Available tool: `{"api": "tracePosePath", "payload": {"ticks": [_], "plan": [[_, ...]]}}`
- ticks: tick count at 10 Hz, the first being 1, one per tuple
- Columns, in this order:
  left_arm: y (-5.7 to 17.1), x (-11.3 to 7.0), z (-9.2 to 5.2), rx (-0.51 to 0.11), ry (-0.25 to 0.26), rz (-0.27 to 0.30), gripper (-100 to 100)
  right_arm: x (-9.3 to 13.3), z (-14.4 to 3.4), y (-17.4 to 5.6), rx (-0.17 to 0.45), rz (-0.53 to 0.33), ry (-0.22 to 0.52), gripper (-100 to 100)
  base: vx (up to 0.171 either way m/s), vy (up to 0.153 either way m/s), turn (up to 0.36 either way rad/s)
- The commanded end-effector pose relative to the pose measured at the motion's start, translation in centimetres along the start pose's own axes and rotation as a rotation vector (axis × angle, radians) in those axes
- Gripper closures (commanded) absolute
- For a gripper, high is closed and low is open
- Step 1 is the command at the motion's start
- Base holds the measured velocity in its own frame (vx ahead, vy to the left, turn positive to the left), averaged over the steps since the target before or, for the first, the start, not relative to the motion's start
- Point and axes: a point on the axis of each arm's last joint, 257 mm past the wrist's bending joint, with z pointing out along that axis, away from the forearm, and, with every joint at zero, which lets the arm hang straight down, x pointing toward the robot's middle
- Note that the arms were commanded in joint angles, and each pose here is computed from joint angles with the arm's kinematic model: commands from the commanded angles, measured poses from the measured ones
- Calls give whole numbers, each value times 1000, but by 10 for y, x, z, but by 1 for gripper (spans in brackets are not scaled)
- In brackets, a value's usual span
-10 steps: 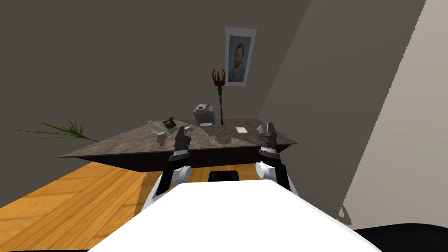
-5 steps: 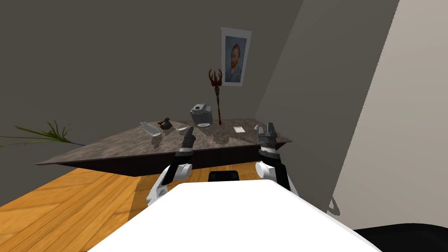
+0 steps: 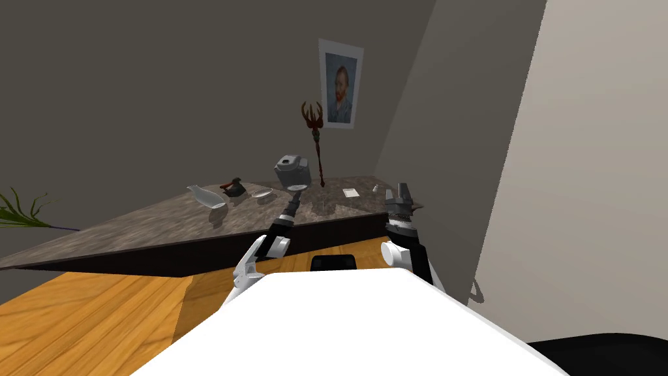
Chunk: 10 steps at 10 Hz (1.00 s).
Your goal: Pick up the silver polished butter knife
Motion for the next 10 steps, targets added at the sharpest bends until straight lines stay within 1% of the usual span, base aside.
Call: {"api": "tracePosePath", "payload": {"ticks": [1,3,4,5,7,8,9,10], "plan": [[8,2,7,-14,21,23,-100,0,0,0,0,0,0,0,2,-40,-28],[27,17,20,-57,82,85,-100,0,0,0,0,0,0,0,2,-43,-105],[27,17,20,-57,82,85,-100,0,0,0,0,0,0,0,6,-43,-65],[38,23,25,-80,113,118,-100,0,0,0,0,0,0,0,6,-48,-93],[60,32,33,-134,171,183,-100,0,0,0,0,0,0,0,9,-66,-205],[75,34,35,-166,200,216,-100,0,0,0,0,0,0,0,16,-72,-199],[75,34,34,-169,200,217,-100,0,0,0,0,0,0,0,7,-43,-51],[91,35,35,-205,227,250,-100,0,0,0,0,0,0,0,1,-36,-128]]}}
